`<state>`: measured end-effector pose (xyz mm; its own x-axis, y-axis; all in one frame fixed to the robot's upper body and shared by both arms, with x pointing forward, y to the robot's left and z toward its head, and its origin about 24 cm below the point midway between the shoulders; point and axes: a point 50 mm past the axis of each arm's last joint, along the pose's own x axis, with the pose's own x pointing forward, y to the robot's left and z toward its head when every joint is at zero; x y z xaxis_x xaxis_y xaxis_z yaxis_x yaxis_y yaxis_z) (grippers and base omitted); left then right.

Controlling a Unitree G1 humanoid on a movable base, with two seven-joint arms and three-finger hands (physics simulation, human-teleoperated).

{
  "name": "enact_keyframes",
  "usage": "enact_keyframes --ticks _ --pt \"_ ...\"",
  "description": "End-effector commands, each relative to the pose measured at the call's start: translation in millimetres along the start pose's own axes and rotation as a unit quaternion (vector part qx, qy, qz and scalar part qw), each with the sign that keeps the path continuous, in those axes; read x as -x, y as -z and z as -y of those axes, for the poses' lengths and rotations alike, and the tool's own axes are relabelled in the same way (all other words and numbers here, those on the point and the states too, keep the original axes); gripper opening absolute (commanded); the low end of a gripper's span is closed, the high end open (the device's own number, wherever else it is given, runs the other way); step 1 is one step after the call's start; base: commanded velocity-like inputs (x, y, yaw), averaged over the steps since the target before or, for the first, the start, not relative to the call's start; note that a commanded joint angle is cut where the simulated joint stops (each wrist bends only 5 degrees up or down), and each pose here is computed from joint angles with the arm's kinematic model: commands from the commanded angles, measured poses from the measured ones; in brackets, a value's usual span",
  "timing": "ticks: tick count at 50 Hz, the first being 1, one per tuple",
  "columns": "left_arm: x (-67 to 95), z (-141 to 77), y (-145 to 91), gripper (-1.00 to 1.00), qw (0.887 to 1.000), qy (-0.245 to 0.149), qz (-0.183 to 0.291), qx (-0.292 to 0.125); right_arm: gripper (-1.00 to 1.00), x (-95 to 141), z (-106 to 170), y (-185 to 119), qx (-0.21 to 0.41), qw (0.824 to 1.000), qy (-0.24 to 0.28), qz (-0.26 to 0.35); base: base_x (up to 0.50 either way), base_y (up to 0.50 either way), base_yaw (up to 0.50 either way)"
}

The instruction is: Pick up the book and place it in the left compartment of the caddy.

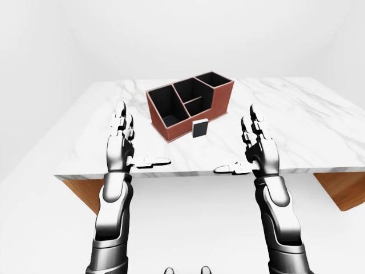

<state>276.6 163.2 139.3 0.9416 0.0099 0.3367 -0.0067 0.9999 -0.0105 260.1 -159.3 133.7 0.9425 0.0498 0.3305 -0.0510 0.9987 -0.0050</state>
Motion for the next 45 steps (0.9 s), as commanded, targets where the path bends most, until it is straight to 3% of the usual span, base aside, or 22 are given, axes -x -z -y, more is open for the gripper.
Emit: enact_keyframes --ticks 1,14,35,45 --pt "0.9 -0.2 0.8 1.00 1.000 -0.001 -0.002 0.001 1.00 -0.2 -0.7 -0.9 -0.002 1.000 0.000 0.002 0.25 0.50 0.00" --pt "1.2 0.1 1.6 1.00 1.000 -0.001 -0.004 0.002 1.00 -1.1 -0.7 -1.9 -0.009 1.000 0.001 0.005 0.45 0.33 0.00" --pt "3.0 0.4 2.9 1.00 1.000 -0.002 -0.007 0.004 1.00 -1.8 -2.0 0.4 -0.004 1.000 -0.002 0.000 0.50 0.08 0.00" --pt "3.7 0.3 5.0 1.00 1.000 -0.003 -0.011 0.004 1.00 -2.4 -2.8 2.5 0.005 1.000 -0.004 -0.005 0.02 0.00 0.00"
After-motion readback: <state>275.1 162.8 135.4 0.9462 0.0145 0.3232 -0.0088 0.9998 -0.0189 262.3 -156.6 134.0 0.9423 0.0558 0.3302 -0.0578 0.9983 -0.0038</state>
